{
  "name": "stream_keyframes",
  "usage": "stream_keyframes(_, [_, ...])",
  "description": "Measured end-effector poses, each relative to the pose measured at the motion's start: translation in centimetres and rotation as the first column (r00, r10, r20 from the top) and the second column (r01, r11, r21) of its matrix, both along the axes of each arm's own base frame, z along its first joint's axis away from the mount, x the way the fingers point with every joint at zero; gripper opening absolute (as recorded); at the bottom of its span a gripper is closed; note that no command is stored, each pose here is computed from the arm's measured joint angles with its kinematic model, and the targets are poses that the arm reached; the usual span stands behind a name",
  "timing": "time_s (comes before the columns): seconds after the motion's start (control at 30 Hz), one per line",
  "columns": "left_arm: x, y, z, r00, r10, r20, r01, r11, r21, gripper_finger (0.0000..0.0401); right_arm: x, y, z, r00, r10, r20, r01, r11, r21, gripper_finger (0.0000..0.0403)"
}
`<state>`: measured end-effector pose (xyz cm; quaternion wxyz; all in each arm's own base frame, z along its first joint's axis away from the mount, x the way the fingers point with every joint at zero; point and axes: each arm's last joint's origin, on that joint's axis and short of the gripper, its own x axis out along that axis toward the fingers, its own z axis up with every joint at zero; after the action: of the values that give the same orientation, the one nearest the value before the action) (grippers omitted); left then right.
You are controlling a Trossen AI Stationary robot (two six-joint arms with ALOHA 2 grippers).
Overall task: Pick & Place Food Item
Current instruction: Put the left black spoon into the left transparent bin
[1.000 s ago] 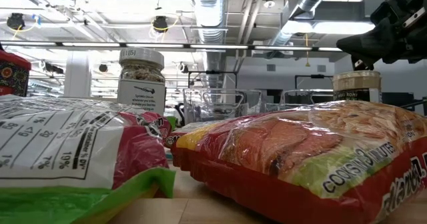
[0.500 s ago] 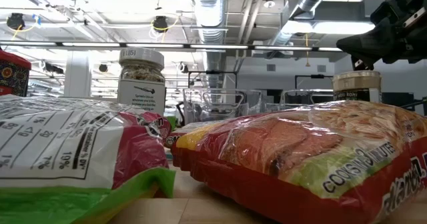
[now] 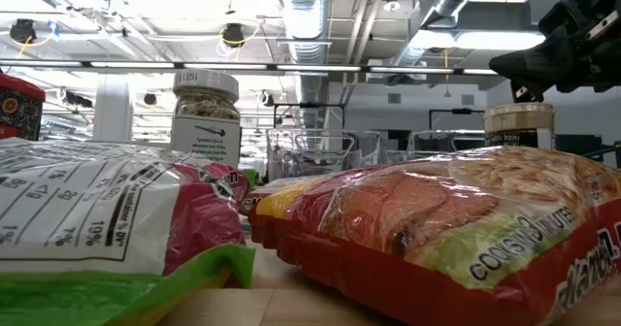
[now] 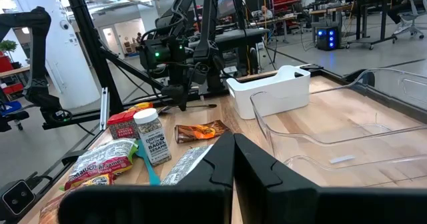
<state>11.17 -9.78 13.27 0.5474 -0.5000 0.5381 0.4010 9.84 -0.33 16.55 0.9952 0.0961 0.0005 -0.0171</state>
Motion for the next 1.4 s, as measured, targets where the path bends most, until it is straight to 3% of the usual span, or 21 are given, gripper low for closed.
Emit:
stream_keyframes(0.5, [1.4, -0.6, 1.2, 0.983, -0.039, 0.178, 0.027, 0.997, 0.072, 0.0014, 0.0, 0.0, 0.0, 1.000, 0.000, -0.001, 0.000, 1.000, 0.000, 0.0000])
stream_keyframes(0.87, [3.2, -1.3, 3.5, 0.910, -0.095, 0.404, 0.025, 0.984, 0.175, 0.0016, 0.0, 0.0, 0.0, 1.000, 0.000, 0.000, 0.000, 1.000, 0.000, 0.0000])
stream_keyframes(1.07, [4.1, -1.6, 5.1, 0.815, -0.123, 0.566, -0.021, 0.970, 0.241, 0.0013, 0.0, 0.0, 0.0, 1.000, 0.000, 0.000, 0.000, 1.000, 0.000, 0.0000])
stream_keyframes(1.4, [4.5, -1.0, 9.2, 0.560, -0.227, 0.797, -0.166, 0.911, 0.377, 0.0014, 0.0, 0.0, 0.0, 1.000, 0.000, 0.000, 0.000, 1.000, 0.000, 0.0000])
